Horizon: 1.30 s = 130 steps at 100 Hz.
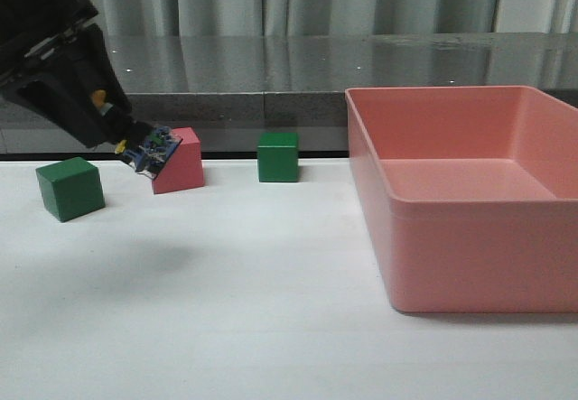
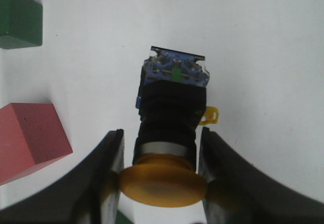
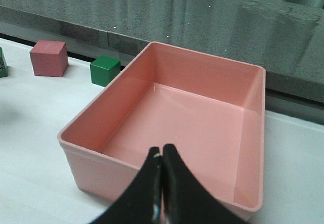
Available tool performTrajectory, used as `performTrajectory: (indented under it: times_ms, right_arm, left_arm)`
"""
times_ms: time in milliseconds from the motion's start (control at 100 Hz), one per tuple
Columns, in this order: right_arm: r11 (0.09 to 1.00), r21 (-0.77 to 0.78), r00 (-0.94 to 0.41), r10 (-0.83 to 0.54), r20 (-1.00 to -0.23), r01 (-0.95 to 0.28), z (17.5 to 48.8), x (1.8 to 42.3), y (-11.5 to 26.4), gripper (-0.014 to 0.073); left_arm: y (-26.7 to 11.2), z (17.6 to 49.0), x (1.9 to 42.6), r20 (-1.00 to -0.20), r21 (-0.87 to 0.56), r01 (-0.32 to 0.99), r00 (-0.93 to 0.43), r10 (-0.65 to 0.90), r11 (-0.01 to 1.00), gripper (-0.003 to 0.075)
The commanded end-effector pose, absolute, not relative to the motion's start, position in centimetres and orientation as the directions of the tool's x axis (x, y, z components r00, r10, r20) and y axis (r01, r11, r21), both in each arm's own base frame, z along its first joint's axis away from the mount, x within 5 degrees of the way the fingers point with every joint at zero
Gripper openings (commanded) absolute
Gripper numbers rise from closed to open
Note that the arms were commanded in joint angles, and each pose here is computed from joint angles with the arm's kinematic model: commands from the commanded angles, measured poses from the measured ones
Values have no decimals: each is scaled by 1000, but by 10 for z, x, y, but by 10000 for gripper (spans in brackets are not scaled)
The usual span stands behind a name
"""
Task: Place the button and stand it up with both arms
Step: 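Lift the button and rotate it upright with the left gripper, then set the button upright on the table and open the left gripper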
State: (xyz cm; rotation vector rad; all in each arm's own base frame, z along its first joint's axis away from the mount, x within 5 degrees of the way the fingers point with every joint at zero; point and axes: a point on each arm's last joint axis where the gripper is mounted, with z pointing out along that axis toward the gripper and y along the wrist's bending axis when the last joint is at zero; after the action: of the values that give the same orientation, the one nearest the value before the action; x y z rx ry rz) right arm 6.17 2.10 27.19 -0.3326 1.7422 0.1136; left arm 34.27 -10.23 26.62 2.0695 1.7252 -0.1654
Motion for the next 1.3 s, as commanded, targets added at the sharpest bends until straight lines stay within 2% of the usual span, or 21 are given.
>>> performTrajectory:
  times_ms: [0, 90, 130, 280, 350, 480, 590, 900, 1290]
  right_arm:
    - [963, -97, -90, -123, -988, -250, 286, 63, 19, -113]
    - [963, -97, -90, -123, -988, -250, 286, 63, 19, -113]
    - [963, -97, -90, -123, -988, -250, 286, 63, 19, -113]
    - [963, -97, -90, -123, -988, -250, 286, 63, 19, -113]
    - [963, -97, -90, -123, -988, -250, 286, 63, 19, -113]
    - [963, -97, -90, -123, -988, -250, 286, 63, 19, -113]
    - [963, -97, -90, -123, -988, -250, 286, 63, 19, -113]
    - [963, -97, -90, -123, -988, -250, 286, 63, 19, -113]
    - [963, -97, -90, -123, -988, -250, 286, 63, 19, -113]
  left_arm:
    - [-121, 296, 335, -258, 330, 931, 250, 933, -158, -19]
    - [-144, 296, 328, -116, 366, 896, 312, 943, -251, -19]
    - [-155, 296, 324, -24, 386, 871, 339, 941, -303, -19]
    - [-178, 294, 318, 220, 425, 806, 349, 911, -412, -19]
    - [-186, 290, 318, 286, 420, 783, 365, 886, -458, -19]
    - [-196, 275, 320, 359, 370, 768, 401, 843, -523, -19]
    - [-199, 260, 326, 405, 329, 766, 414, 815, -553, -19]
    - [-206, 229, 334, 408, 268, 797, 416, 813, -542, -19]
    - [-205, 224, 331, 393, 230, 822, 410, 823, -520, -17]
